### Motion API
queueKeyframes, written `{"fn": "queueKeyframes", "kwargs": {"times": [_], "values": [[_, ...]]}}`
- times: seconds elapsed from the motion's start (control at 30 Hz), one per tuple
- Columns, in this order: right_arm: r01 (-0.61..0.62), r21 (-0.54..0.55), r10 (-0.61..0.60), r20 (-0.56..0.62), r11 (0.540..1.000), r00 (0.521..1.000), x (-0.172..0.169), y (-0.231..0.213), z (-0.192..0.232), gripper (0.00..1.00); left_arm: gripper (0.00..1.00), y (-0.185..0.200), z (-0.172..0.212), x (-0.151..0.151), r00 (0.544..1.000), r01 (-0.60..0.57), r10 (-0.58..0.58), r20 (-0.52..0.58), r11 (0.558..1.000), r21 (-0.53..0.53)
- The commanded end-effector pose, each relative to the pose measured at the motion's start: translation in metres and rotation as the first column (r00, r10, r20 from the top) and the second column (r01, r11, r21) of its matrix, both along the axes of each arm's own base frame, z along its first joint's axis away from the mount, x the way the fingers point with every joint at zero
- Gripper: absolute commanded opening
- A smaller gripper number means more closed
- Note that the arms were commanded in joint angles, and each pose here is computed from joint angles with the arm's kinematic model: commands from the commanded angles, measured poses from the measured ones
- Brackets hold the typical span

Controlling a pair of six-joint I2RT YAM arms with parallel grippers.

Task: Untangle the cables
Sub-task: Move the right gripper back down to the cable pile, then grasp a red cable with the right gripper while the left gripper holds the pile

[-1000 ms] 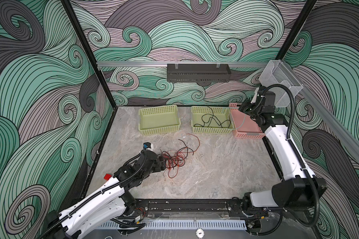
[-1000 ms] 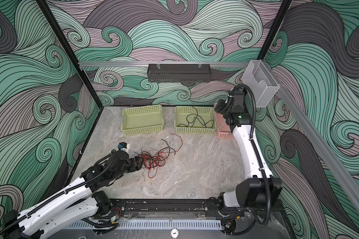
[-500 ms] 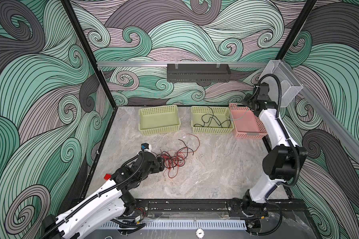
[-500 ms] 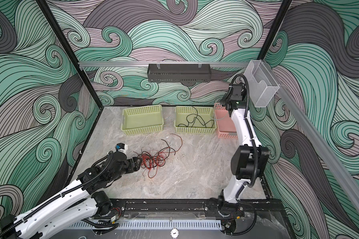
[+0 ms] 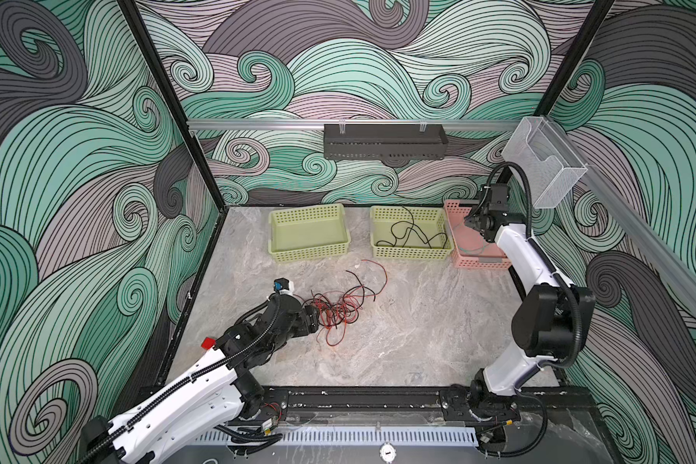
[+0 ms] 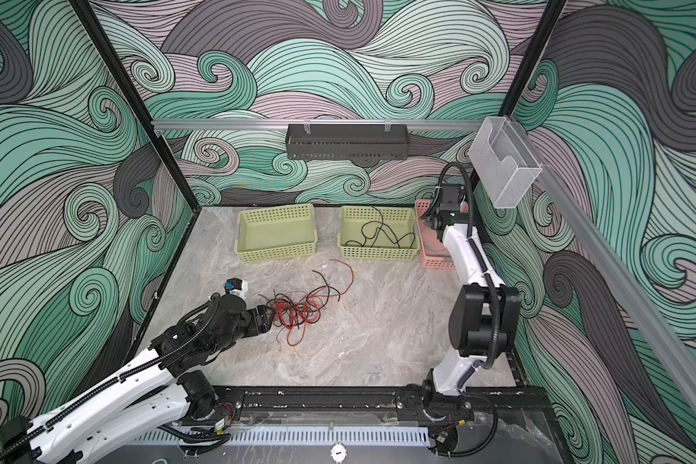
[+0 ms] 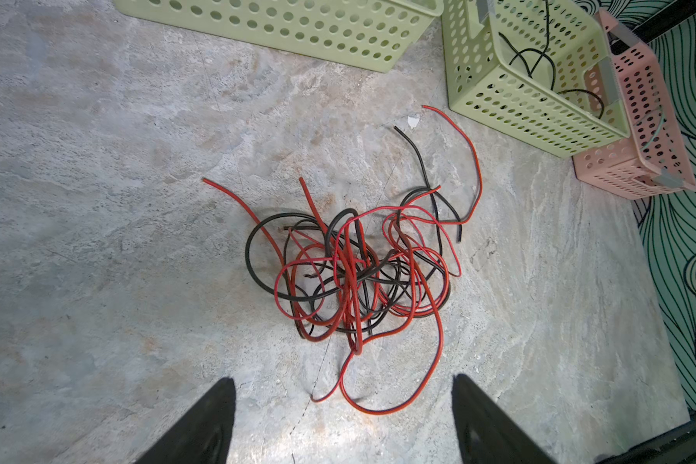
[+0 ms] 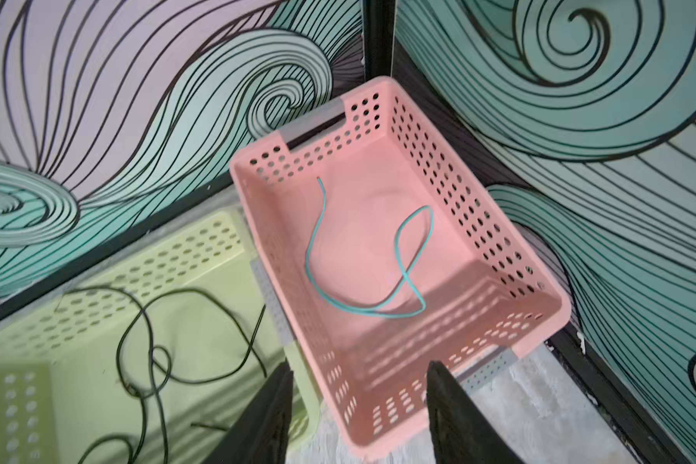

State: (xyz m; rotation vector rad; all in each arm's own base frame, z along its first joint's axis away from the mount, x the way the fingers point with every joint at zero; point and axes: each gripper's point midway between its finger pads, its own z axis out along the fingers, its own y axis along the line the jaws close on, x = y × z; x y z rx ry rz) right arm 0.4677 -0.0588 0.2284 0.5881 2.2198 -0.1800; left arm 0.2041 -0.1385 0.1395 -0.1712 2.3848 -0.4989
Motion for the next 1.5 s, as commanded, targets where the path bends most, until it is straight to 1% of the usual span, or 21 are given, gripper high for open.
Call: {"fn": "queueKeyframes", "kwargs": {"times": [0.0, 0.07, 0.1, 0.17, 0.23, 0.3, 0.4, 0.43, 0.47, 0.5, 0.57, 0.6, 0.73, 0.83, 0.87, 1.0, 1.07, 1.17, 1.23, 1.33, 1.47], "values": [[-0.228, 0.017, 0.223, 0.133, 0.974, 0.966, -0.021, 0.07, 0.056, 0.54, 0.82, -0.001, -0.002, 0.002, 1.0, 0.004, -0.004, 0.001, 1.0, 0.016], [-0.379, 0.007, 0.375, 0.114, 0.926, 0.92, -0.044, 0.123, 0.052, 0.54, 0.82, -0.001, -0.007, 0.005, 1.0, -0.017, 0.017, -0.006, 1.0, 0.017], [-0.463, 0.023, 0.458, 0.111, 0.886, 0.882, -0.057, 0.152, 0.046, 0.54, 0.81, 0.0, -0.009, 0.005, 1.0, -0.027, 0.028, -0.011, 0.999, 0.018], [-0.62, 0.097, 0.608, 0.129, 0.778, 0.783, -0.09, 0.212, 0.023, 0.53, 0.8, 0.001, -0.013, 0.006, 0.999, -0.043, 0.044, -0.024, 0.999, 0.028], [-0.748, 0.192, 0.729, 0.17, 0.635, 0.663, -0.128, 0.268, -0.006, 0.51, 0.78, 0.002, -0.018, 0.006, 0.998, -0.049, 0.05, -0.036, 0.998, 0.04], [-0.822, 0.263, 0.814, 0.17, 0.505, 0.555, -0.166, 0.313, -0.035, 0.48, 0.74, 0.002, -0.023, 0.005, 0.997, -0.053, 0.055, -0.047, 0.998, 0.043], [-0.857, 0.33, 0.881, 0.125, 0.397, 0.456, -0.207, 0.353, -0.07, 0.46, 0.69, -0.004, -0.029, 0.007, 0.998, -0.043, 0.044, -0.047, 0.999, 0.014], [-0.859, 0.349, 0.895, 0.107, 0.374, 0.433, -0.217, 0.364, -0.08, 0.46, 0.67, -0.007, -0.032, 0.008, 0.998, -0.037, 0.038, -0.046, 0.999, 0.005], [-0.851, 0.368, 0.895, 0.094, 0.376, 0.436, -0.223, 0.371, -0.089, 0.46, 0.66, -0.009, -0.035, 0.009, 0.998, -0.037, 0.037, -0.048, 0.999, -0.002], [-0.84, 0.401, 0.898, 0.086, 0.366, 0.432, -0.23, 0.38, -0.099, 0.46, 0.65, -0.011, -0.038, 0.01, 0.998, -0.037, 0.036, -0.05, 0.999, -0.01], [-0.82, 0.47, 0.906, 0.09, 0.327, 0.413, -0.245, 0.397, -0.115, 0.47, 0.65, -0.016, -0.041, 0.013, 0.998, -0.035, 0.034, -0.054, 0.999, -0.023], [-0.813, 0.488, 0.908, 0.088, 0.319, 0.409, -0.252, 0.404, -0.122, 0.47, 0.65, -0.018, -0.042, 0.014, 0.998, -0.029, 0.028, -0.06, 0.999, -0.025], [-0.809, 0.5, 0.914, 0.077, 0.31, 0.398, -0.268, 0.423, -0.138, 0.47, 0.64, -0.026, -0.046, 0.018, 0.996, -0.013, 0.012, -0.085, 1.0, -0.012], [-0.803, 0.511, 0.92, 0.058, 0.306, 0.387, -0.27, 0.43, -0.148, 0.44, 0.57, -0.033, -0.052, 0.021, 0.994, 0.003, -0.003, -0.112, 1.0, 0.005], [-0.802, 0.51, 0.92, 0.05, 0.311, 0.388, -0.27, 0.43, -0.151, 0.42, 0.53, -0.034, -0.055, 0.022, 0.993, 0.001, 0.0, -0.118, 1.0, 0.013], [-0.801, 0.488, 0.914, 0.015, 0.347, 0.404, -0.265, 0.426, -0.156, 0.15, 0.36, -0.034, -0.068, 0.025, 0.989, -0.013, 0.019, -0.148, 0.999, 0.038], [-0.806, 0.474, 0.913, 0.014, 0.354, 0.408, -0.265, 0.422, -0.152, 0.08, 0.28, -0.034, -0.071, 0.024, 0.987, -0.015, 0.022, -0.157, 0.999, 0.043], [-0.816, 0.454, 0.911, 0.025, 0.357, 0.412, -0.265, 0.417, -0.143, 0.01, 0.16, -0.028, -0.073, 0.023, 0.987, -0.03, 0.038, -0.155, 0.998, 0.055], [-0.824, 0.448, 0.914, 0.038, 0.346, 0.405, -0.265, 0.416, -0.134, 0.0, 0.07, -0.023, -0.071, 0.021, 0.988, -0.042, 0.051, -0.148, 0.997, 0.067], [-0.841, 0.427, 0.915, 0.069, 0.332, 0.397, -0.265, 0.414, -0.11, 0.0, 0.05, -0.012, -0.067, 0.02, 0.989, -0.071, 0.082, -0.126, 0.993, 0.09], [-0.875, 0.341, 0.901, 0.141, 0.345, 0.411, -0.259, 0.4, -0.063, 0.0, 0.03, 0.004, -0.067, 0.018, 0.987, -0.12, 0.13, -0.09, 0.987, 0.111]]}}
